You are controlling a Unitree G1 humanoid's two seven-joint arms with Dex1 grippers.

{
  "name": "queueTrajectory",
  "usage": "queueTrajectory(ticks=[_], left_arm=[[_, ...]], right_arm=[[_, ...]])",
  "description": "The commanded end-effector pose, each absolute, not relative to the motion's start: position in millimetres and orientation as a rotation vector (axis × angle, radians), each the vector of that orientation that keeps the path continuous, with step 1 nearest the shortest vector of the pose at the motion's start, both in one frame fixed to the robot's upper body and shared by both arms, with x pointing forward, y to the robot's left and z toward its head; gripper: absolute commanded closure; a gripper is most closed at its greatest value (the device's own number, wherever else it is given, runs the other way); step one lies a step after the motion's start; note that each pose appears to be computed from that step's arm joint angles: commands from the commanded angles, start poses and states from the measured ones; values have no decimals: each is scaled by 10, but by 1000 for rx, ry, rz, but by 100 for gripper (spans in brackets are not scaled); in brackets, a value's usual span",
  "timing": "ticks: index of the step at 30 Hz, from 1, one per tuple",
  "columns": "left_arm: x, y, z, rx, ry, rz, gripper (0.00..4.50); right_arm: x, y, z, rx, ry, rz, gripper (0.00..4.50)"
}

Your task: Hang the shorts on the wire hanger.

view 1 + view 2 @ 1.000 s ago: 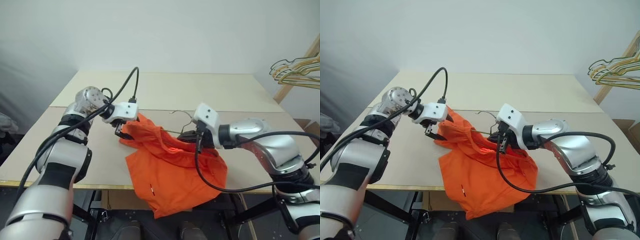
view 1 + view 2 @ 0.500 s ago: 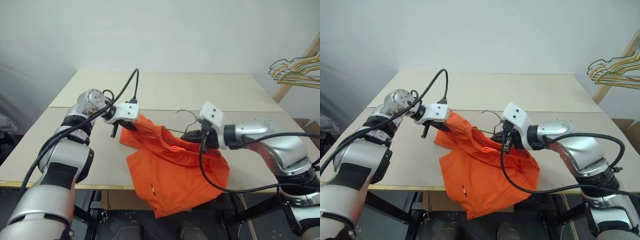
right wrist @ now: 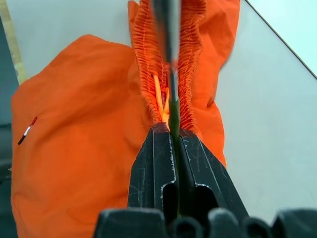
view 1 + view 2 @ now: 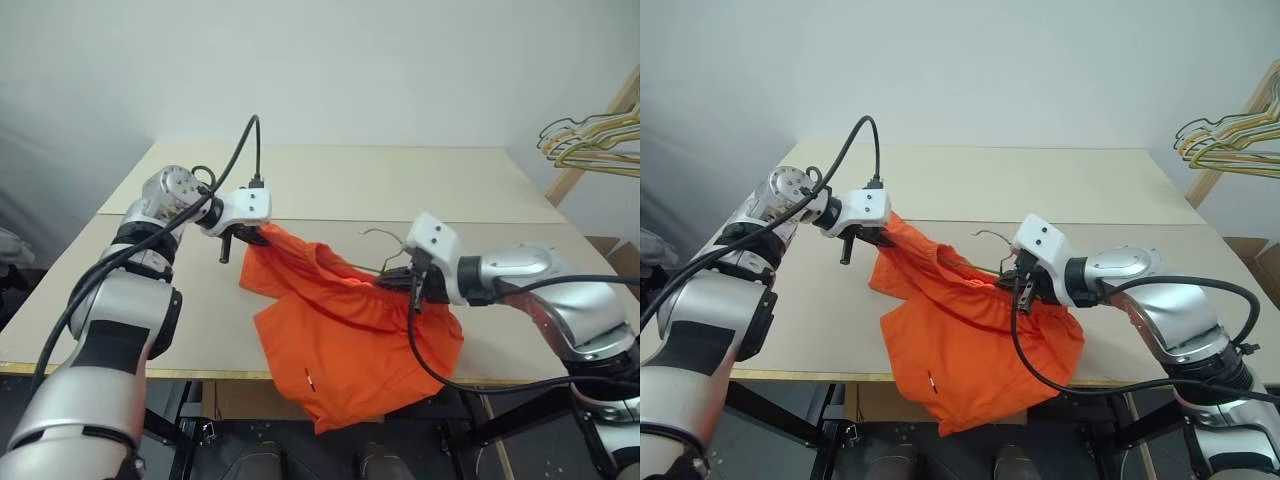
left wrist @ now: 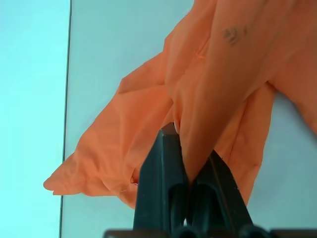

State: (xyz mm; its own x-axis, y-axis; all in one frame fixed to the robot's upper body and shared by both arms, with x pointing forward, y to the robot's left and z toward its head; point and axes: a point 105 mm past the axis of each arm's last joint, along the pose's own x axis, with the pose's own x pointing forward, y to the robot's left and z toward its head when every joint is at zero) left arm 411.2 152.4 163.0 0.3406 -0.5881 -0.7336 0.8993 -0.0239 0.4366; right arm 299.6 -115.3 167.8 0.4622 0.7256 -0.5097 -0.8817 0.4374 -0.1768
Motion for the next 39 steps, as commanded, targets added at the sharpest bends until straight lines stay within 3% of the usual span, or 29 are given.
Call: queueTrajectory(ticks=[1,4,7,12,19,20,29,33,39], left_arm=[[4066,1543,1696,1050,350,-1273,446],[3984,1526,1606,1065,367,-1349,446],[3954,1533,1576,1073,373,-1374,389],[3999,1454,1856,994,262,-1351,236],[3791,1111,2338,887,12,-1536,16],[3749,1048,2339,890,-17,-1566,3],[3686,768,2024,1052,81,-1702,3],[3683,643,1976,1052,74,-1730,85],[3701,613,1965,1025,70,-1726,284]], right_arm=[[3022,-1163,1910,-442,311,1015,450],[3046,-1155,1983,-439,298,1016,450],[3035,-1148,2049,-444,292,1031,450],[2970,-1141,2128,-464,323,1077,450],[2973,-1171,2223,-473,406,1091,450],[2983,-1167,2237,-482,408,1094,450],[3006,-1106,2410,-514,402,1144,450],[3005,-1107,2450,-529,401,1149,450],[2989,-1127,2477,-523,403,1143,450]])
